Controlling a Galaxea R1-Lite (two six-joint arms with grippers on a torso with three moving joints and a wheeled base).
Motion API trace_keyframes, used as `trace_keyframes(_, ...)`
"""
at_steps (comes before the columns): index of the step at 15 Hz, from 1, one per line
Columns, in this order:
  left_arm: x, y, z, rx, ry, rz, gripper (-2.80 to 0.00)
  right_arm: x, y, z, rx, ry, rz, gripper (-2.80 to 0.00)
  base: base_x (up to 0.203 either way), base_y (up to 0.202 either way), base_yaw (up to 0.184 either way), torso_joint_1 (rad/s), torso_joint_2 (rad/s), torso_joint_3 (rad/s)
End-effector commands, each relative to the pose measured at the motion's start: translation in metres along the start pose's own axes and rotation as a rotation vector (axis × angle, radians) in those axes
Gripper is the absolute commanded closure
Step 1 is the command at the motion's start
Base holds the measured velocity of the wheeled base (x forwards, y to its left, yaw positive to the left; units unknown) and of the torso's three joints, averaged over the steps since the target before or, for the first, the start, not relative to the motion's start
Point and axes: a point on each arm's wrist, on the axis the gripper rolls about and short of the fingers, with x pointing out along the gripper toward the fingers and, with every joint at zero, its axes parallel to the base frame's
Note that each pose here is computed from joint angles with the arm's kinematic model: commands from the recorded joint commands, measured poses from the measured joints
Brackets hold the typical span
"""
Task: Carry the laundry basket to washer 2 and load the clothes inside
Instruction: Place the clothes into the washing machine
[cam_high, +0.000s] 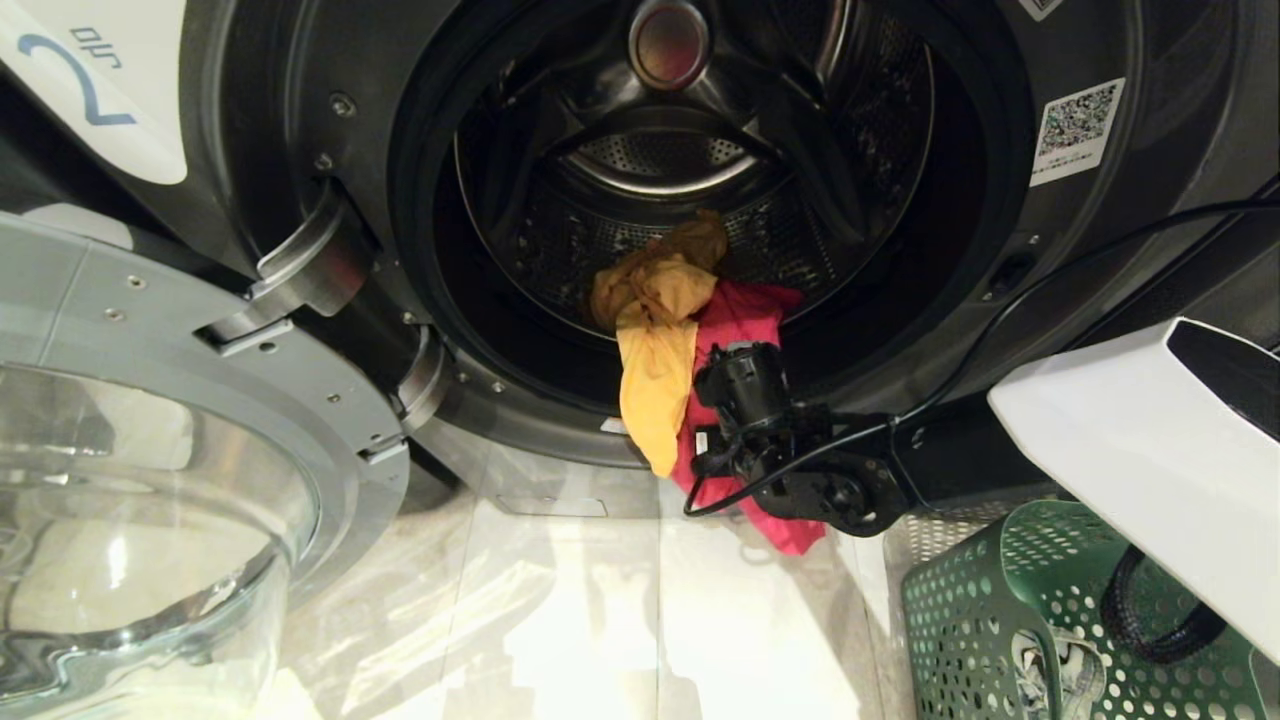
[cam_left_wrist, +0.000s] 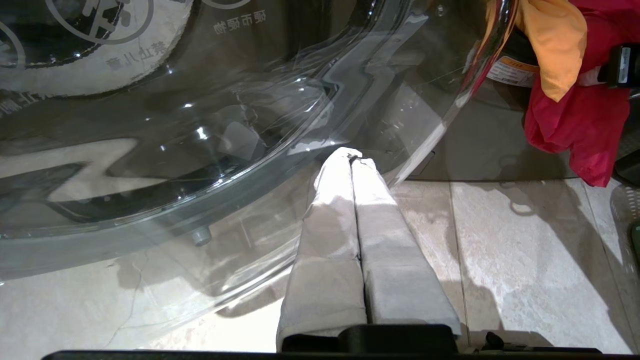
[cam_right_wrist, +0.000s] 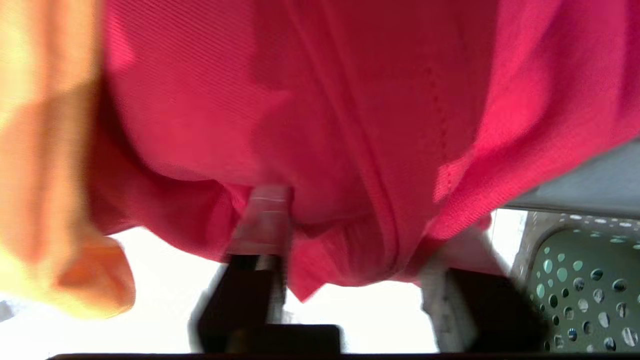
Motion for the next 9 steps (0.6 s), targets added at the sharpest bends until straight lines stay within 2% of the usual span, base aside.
trace_keyframes(1, 0.002, 0.0, -0.011, 0.0, 0.039, 0.002, 0.0, 0.003, 0.001, -0.004, 0.001, 0.008, -0.006, 0.0, 0.0, 0.0, 0.0, 0.0, 0.0, 0.0)
trace_keyframes(6, 0.002, 0.0, -0.011, 0.0, 0.039, 0.001, 0.0, -0.029, -0.003, 0.007, -0.013, 0.02, 0.013, 0.0, 0.0, 0.0, 0.0, 0.0, 0.0, 0.0)
trace_keyframes(9, 0.002, 0.0, -0.011, 0.0, 0.039, 0.001, 0.0, -0.055, 0.006, 0.022, 0.021, -0.023, 0.067, 0.0, 0.0, 0.0, 0.0, 0.0, 0.0, 0.0)
